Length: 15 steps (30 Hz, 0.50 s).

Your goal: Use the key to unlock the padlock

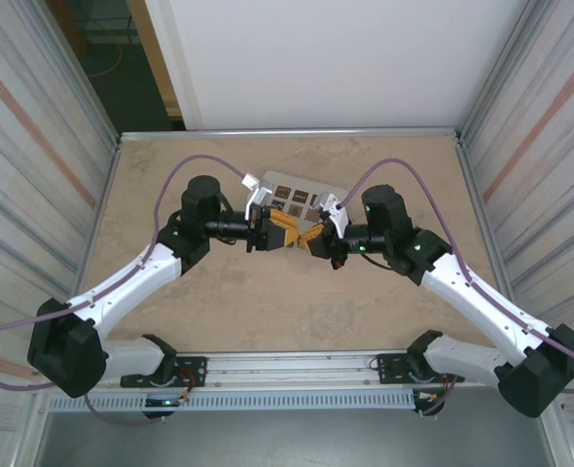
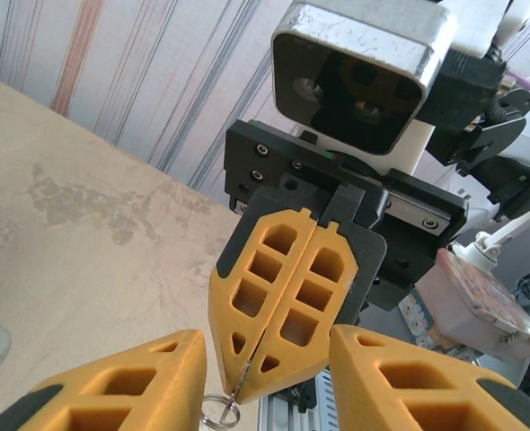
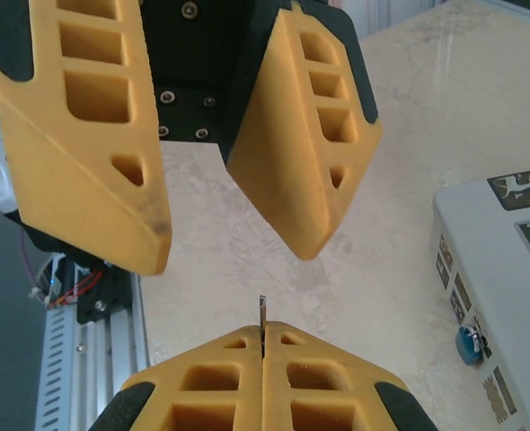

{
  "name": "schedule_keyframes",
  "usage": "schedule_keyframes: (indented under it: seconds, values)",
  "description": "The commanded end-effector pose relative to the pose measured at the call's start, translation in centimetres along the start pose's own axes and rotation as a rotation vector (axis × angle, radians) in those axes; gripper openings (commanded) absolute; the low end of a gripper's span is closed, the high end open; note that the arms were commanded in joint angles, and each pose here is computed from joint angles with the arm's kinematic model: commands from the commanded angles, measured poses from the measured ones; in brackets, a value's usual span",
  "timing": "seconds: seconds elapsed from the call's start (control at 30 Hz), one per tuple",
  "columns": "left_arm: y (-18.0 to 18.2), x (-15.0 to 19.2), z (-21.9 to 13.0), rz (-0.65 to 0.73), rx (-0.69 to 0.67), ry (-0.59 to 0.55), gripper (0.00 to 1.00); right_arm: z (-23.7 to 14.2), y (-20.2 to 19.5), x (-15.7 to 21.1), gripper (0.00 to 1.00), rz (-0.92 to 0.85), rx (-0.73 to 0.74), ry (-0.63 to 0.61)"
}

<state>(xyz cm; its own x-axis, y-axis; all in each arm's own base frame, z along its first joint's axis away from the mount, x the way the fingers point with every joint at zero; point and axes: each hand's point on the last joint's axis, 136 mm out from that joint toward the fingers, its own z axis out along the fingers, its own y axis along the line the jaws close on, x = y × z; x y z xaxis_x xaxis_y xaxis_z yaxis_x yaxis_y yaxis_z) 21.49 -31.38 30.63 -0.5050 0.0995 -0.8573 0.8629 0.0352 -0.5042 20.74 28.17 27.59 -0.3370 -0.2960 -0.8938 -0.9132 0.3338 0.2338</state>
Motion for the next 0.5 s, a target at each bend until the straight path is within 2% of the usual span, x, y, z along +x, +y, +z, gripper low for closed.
schedule_keyframes:
  seconds: [0.0,0.23,0.47]
  values:
    - [-0.94,-0.61,0.29,0.047,0.033,0.007,0.4,-0.37,0.85,-2.1,0.0,-0.047,-0.021,-0.048]
    - [-0.57,-0.33,0.54,0.037,0.03,0.015,0.35,-0.35,1.06,-2.26,0.0,-0.05,-0.024,-0.049]
    - [-0.46,-0.28,0.72,0.034,0.033,0.02,0.26,-0.2,1.17,-2.41,0.0,-0.049,-0.027,-0.052]
